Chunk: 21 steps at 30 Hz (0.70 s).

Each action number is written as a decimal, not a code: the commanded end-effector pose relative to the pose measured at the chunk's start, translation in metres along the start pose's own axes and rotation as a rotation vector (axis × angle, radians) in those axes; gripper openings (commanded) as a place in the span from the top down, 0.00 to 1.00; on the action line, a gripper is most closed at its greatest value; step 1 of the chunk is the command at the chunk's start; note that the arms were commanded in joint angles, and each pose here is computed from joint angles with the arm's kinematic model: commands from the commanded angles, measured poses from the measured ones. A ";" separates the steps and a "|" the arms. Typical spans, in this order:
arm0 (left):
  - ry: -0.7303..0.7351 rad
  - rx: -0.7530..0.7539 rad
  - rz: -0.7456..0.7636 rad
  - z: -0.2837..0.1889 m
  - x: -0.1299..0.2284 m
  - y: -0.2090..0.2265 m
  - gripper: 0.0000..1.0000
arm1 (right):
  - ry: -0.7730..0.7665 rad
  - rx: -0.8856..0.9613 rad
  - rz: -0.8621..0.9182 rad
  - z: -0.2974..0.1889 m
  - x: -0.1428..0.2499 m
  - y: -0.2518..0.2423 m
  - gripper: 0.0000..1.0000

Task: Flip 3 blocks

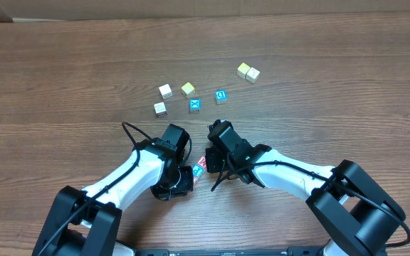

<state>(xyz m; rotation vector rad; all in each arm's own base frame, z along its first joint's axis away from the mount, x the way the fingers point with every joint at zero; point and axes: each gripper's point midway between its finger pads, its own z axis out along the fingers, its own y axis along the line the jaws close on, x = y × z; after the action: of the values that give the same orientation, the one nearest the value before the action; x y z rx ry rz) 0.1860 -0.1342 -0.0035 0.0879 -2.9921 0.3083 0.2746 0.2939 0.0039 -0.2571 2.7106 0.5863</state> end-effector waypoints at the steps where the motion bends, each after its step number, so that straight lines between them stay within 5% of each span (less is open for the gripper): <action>1: -0.018 0.028 0.045 -0.003 -0.006 -0.012 0.96 | 0.013 -0.036 -0.006 0.001 0.001 0.010 0.96; 21: -0.016 0.023 0.071 -0.002 -0.003 -0.016 0.96 | 0.019 -0.032 -0.005 0.001 0.002 0.009 0.96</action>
<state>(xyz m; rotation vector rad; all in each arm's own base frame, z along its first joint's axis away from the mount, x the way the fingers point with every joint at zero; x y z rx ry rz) 0.1853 -0.1429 -0.0031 0.0283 -3.0041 0.3203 0.2702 0.2963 0.0032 -0.2694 2.7248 0.6071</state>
